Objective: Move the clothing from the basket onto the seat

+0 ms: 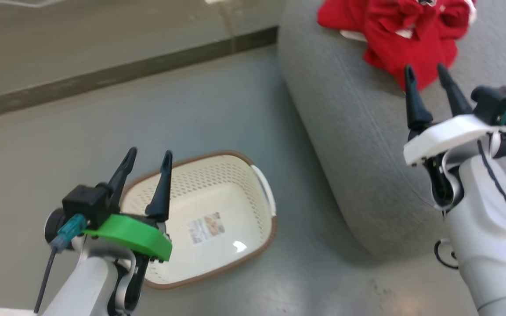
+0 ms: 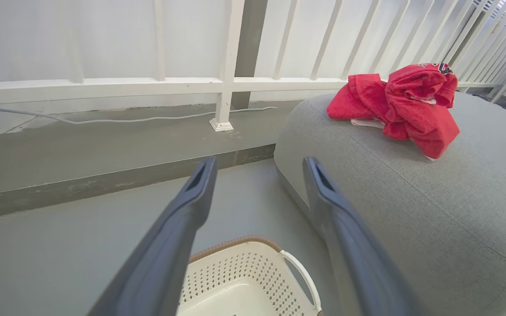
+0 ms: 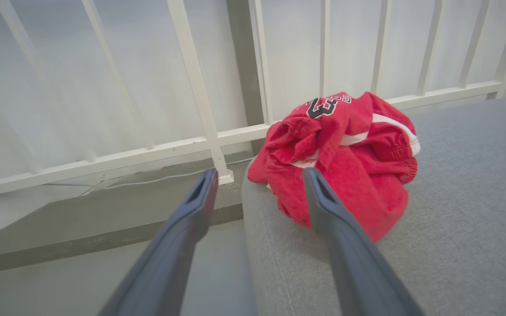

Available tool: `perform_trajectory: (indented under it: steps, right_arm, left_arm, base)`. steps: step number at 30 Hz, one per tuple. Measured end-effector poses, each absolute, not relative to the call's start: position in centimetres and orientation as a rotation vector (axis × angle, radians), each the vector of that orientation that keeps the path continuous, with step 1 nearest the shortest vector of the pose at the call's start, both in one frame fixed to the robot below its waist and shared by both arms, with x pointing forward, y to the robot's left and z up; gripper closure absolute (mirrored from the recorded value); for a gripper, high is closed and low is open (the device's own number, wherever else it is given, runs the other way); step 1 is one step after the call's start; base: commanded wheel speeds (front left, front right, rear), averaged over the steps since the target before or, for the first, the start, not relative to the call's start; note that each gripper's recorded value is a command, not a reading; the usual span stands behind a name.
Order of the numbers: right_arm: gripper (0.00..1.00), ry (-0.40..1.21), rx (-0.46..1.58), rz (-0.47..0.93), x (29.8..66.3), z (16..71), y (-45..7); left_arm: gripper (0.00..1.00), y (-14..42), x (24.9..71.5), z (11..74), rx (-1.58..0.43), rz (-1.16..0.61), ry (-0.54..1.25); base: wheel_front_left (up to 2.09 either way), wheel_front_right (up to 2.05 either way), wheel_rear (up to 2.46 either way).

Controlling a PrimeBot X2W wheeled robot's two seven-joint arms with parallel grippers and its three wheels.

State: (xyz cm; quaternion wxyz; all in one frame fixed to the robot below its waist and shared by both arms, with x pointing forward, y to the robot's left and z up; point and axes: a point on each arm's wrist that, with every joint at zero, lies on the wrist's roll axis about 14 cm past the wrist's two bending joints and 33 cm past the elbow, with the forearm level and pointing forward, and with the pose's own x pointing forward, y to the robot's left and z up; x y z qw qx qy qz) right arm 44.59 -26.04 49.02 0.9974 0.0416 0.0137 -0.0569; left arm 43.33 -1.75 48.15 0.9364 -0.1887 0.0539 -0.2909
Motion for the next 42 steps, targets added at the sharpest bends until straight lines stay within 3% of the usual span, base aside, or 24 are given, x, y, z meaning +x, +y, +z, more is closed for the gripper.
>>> perform_trajectory:
  steps: [21,30,42]
  right_arm:
    - [0.00,-0.056,0.201,0.149,41.6,51.1,-14.1]
    - [0.00,-0.049,0.207,0.146,39.6,50.6,-13.4]
    - [0.00,-0.032,0.208,0.108,38.0,49.8,-13.9]
  left_arm:
    - [0.00,14.0,37.3,48.7,-0.319,-0.113,0.046]
    - [0.00,17.4,35.3,49.3,-0.292,-0.012,0.009]
    - [0.00,17.1,35.1,50.9,-0.291,-0.006,-0.048]
  base:
    - [0.00,0.00,0.00]
    - [0.00,0.00,0.00]
    - [0.00,0.00,0.00]
